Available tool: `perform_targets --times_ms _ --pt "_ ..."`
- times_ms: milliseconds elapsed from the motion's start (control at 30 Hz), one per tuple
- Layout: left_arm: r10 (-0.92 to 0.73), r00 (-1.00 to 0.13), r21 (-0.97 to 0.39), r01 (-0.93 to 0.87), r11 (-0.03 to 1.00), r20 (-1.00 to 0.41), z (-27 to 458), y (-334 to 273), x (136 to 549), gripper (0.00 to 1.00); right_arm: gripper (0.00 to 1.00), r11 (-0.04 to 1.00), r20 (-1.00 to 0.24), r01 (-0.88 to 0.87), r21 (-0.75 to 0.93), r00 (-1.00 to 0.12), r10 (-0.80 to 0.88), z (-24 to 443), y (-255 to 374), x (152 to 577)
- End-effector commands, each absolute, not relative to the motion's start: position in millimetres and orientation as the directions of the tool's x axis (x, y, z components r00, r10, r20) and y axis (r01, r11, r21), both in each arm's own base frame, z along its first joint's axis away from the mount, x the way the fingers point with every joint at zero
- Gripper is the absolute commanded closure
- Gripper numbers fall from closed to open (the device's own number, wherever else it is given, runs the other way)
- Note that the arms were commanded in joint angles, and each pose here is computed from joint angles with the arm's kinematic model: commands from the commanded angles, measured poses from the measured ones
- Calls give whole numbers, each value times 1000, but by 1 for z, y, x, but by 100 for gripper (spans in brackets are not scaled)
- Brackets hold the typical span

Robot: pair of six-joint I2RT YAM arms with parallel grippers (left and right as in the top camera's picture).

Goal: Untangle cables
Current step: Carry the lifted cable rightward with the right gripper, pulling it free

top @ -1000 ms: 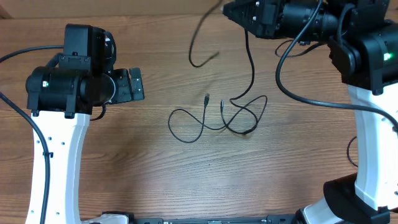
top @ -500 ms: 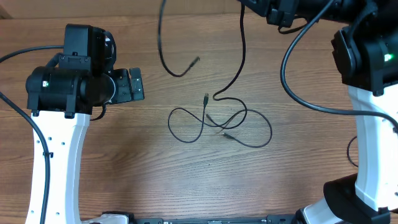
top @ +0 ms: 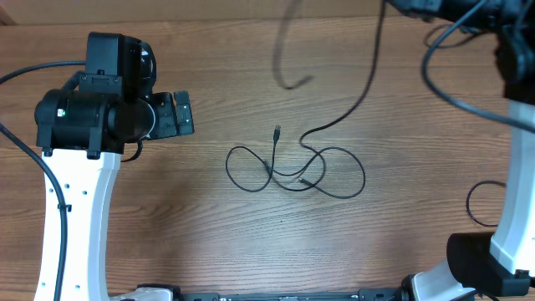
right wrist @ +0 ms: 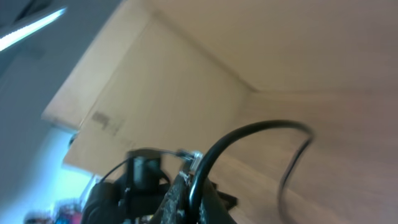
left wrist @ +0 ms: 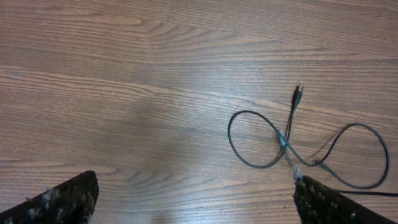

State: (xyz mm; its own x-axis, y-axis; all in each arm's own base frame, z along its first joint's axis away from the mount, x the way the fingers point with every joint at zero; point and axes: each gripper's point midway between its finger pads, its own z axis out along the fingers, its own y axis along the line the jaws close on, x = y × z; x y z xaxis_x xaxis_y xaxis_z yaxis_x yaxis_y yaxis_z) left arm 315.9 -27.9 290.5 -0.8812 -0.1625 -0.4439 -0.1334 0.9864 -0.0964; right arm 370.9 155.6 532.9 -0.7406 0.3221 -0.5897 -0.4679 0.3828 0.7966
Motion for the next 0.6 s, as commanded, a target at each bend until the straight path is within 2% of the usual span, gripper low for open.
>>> perform_targets --times_ms 0,200,567 --pt "-143 -883 -93 -113 989 -448 292 -29 317 0 96 459 -559 -365 810 -719 413 526 122 377" --pt "-143 -883 -93 -113 989 -448 292 -29 317 0 96 462 -425 -188 866 -765 484 500 82 372" --pt "-143 -883 -93 -113 989 -448 292 -29 317 0 96 494 -385 -47 868 -691 612 484 9 370"
